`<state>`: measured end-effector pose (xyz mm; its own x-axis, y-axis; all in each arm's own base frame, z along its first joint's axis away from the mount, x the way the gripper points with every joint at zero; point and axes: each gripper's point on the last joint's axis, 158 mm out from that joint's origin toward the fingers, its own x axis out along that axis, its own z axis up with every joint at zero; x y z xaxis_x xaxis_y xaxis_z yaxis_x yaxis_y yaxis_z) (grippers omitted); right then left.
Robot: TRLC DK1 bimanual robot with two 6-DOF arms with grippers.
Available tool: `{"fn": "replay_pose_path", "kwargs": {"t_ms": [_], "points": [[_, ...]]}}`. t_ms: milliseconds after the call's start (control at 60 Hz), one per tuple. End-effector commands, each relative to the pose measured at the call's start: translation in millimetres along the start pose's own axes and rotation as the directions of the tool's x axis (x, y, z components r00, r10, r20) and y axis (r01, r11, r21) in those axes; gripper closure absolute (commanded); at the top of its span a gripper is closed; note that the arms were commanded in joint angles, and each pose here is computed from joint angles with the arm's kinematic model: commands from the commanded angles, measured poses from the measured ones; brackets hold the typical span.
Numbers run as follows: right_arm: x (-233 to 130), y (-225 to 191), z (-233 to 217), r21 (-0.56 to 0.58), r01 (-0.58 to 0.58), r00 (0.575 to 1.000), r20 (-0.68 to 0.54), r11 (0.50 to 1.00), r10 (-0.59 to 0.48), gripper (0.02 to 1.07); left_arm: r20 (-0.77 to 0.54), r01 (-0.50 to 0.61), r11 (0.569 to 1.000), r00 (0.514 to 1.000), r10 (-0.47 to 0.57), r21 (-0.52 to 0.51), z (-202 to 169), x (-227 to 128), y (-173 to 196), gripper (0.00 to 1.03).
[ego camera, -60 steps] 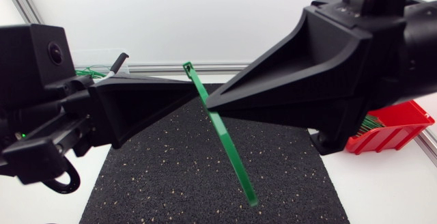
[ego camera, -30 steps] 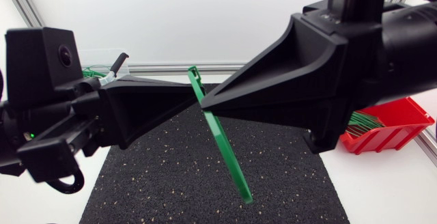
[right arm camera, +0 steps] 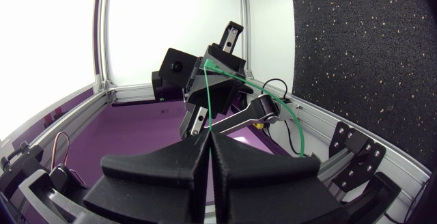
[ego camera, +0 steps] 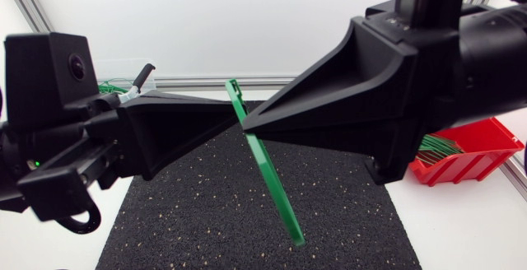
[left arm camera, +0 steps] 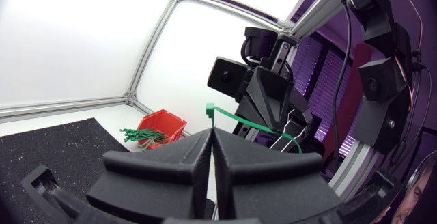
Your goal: Take a green cable tie from the red box, thread the tail through the head to close it, then place it in the transparent bin on the left.
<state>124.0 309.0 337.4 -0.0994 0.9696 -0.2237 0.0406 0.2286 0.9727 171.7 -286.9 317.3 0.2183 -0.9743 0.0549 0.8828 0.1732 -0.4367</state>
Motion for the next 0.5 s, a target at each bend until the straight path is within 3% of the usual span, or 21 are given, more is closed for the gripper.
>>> {"fn": "replay_pose_path", "kwargs": {"t_ms": [0, 483], "points": [[-0.5, -5.8, 1.4, 0.023, 0.003, 1.000, 0.010, 1.000, -0.004, 1.01, 0.031, 0.013, 1.000, 0.999, -0.013, 0.022, 12.1, -2.3, -8.1, 1.00], [-3.2, -6.7, 0.6, 0.017, 0.001, 1.000, 0.022, 1.000, -0.002, 1.01, 0.031, 0.011, 1.000, 0.999, -0.011, 0.024, 12.0, -2.6, -7.9, 1.00]]}}
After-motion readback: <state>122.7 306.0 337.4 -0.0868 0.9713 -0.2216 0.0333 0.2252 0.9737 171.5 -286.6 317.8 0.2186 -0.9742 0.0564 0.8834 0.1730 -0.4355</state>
